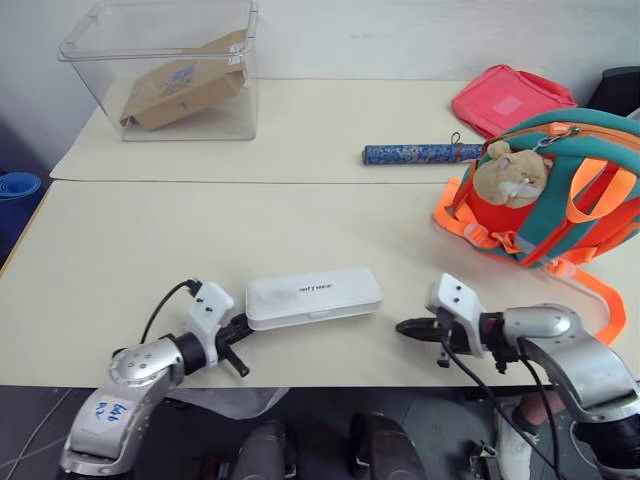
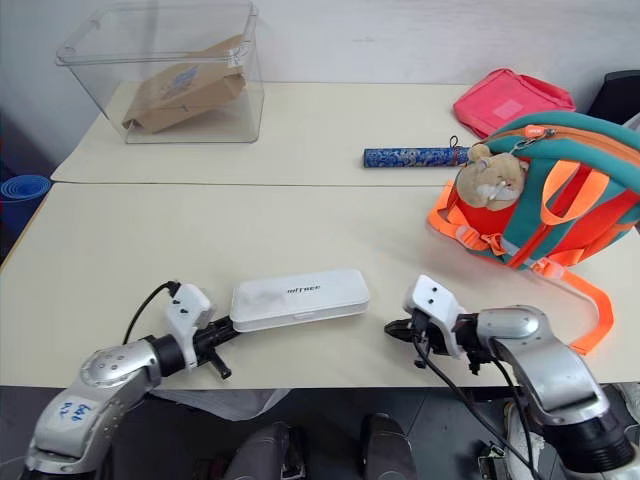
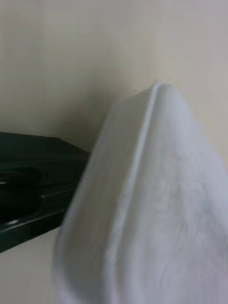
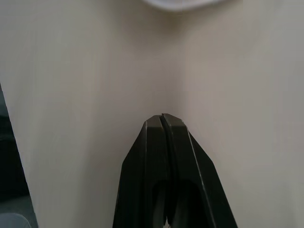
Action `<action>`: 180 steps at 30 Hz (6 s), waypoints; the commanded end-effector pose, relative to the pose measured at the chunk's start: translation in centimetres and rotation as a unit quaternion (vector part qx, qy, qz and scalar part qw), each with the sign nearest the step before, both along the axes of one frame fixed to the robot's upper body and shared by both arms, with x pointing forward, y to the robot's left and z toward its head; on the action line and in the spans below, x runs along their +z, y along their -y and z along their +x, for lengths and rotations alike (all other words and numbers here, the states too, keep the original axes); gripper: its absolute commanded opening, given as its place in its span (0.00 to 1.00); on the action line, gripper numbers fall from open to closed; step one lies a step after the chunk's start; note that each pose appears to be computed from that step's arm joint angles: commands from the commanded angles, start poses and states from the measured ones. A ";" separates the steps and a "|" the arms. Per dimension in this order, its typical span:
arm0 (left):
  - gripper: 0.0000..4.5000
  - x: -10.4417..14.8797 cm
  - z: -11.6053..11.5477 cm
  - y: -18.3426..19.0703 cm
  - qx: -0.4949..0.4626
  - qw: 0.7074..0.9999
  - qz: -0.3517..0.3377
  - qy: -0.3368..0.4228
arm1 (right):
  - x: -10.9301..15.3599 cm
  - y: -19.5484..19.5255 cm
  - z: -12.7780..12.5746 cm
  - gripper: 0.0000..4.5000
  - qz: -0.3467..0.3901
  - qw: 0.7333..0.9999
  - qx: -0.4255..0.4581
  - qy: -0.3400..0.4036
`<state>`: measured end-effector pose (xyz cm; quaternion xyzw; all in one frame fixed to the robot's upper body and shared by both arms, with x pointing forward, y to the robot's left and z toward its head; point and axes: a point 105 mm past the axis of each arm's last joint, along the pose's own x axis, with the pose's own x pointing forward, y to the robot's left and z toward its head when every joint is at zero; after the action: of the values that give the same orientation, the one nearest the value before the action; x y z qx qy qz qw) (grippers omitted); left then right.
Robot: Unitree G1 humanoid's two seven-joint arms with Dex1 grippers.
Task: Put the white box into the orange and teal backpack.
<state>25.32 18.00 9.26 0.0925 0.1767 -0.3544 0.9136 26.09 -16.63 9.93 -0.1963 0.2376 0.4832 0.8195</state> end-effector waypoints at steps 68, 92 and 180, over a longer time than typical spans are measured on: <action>0.99 2.5 0.1 2.4 0.022 0.857 -0.275 -0.436 | 1.9 -4.2 1.8 0.00 -0.036 0.988 0.136 0.064; 0.29 5.0 0.0 6.0 -0.077 0.839 -0.354 -0.405 | 1.0 -1.4 1.5 0.00 0.013 0.994 0.080 0.069; 0.29 14.6 5.9 6.8 -0.306 0.940 -0.046 0.144 | 10.5 -3.2 -3.7 0.01 0.302 0.939 0.142 -0.080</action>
<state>30.13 12.52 24.34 0.1363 -0.0169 -0.6120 0.7788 22.32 -13.52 20.07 0.0684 0.1284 0.6544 0.7420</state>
